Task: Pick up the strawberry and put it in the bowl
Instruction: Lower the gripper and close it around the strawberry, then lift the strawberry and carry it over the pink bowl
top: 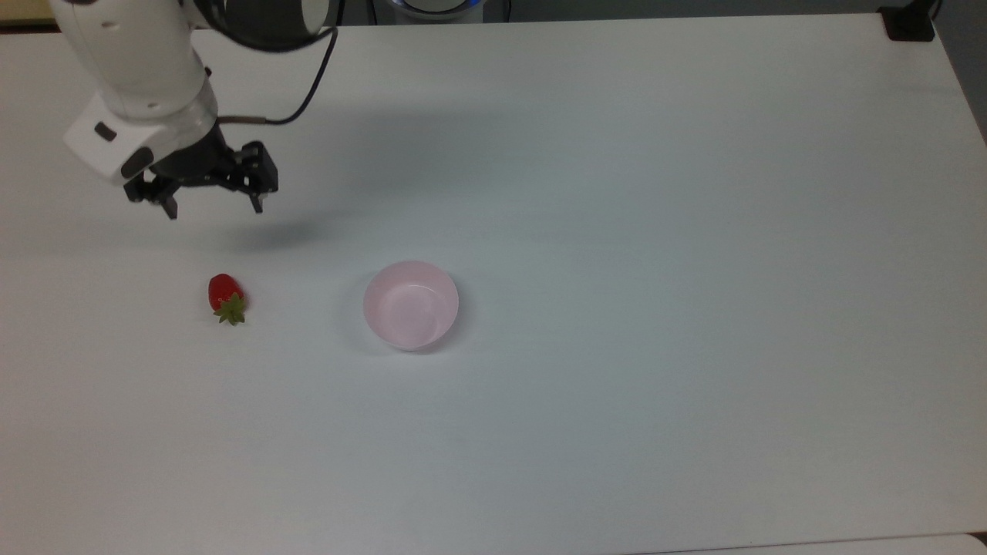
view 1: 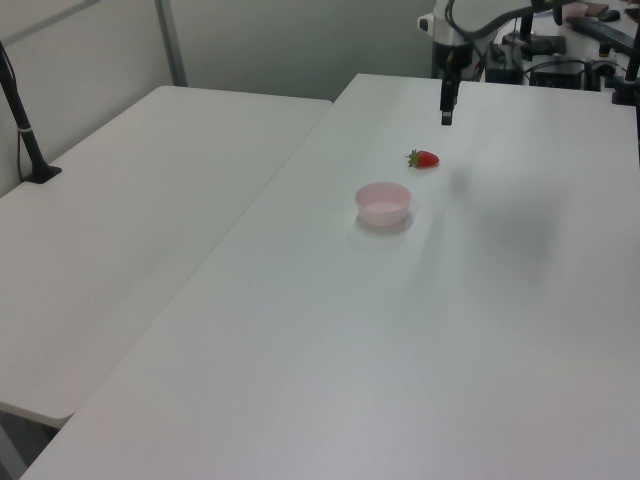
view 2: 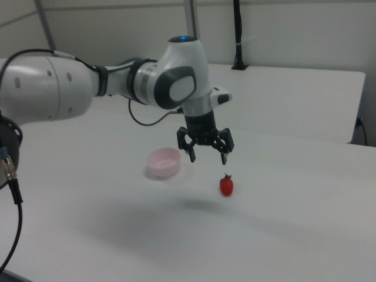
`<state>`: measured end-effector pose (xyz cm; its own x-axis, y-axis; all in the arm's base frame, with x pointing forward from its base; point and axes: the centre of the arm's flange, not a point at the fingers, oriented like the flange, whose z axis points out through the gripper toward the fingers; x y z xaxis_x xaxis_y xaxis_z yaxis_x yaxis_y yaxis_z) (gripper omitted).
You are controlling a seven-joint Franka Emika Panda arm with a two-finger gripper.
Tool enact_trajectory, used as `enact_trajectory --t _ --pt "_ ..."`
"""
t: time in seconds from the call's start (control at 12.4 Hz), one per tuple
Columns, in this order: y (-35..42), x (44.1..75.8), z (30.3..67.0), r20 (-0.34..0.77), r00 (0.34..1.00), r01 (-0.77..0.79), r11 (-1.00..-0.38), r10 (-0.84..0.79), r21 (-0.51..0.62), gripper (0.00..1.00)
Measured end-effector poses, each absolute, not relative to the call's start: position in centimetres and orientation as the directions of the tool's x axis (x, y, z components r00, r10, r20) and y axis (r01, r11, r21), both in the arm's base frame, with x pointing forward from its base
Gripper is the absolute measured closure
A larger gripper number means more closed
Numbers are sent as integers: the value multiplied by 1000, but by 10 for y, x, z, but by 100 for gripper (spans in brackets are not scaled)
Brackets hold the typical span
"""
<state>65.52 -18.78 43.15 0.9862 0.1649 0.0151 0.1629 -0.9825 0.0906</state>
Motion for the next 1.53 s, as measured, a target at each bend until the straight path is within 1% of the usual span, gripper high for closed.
enact_trajectory --t 0.08,0.32,0.4,0.56,0.72,0.8,0.88,0.97,1.05,1.29,1.37,1.53 --pt "-194 661 417 35 986 159 -982 163 99 1" --pt "-208 673 369 53 986 150 -983 156 106 11" --pt "-209 677 353 60 986 151 -983 158 108 23" --pt "-209 682 330 68 984 154 -982 162 111 24" --pt "-210 687 304 79 983 153 -982 163 114 29" --pt "-210 689 299 84 984 147 -982 157 115 30" --pt "-211 689 300 88 984 143 -983 153 116 33" --pt "-211 691 303 96 985 131 -984 143 118 47" --pt "-211 692 305 102 986 119 -986 132 118 56" --pt "-198 700 319 131 984 107 -988 122 115 56" --pt "-181 703 328 134 984 104 -989 118 108 56" --pt "-135 706 346 99 988 114 -989 123 89 56"
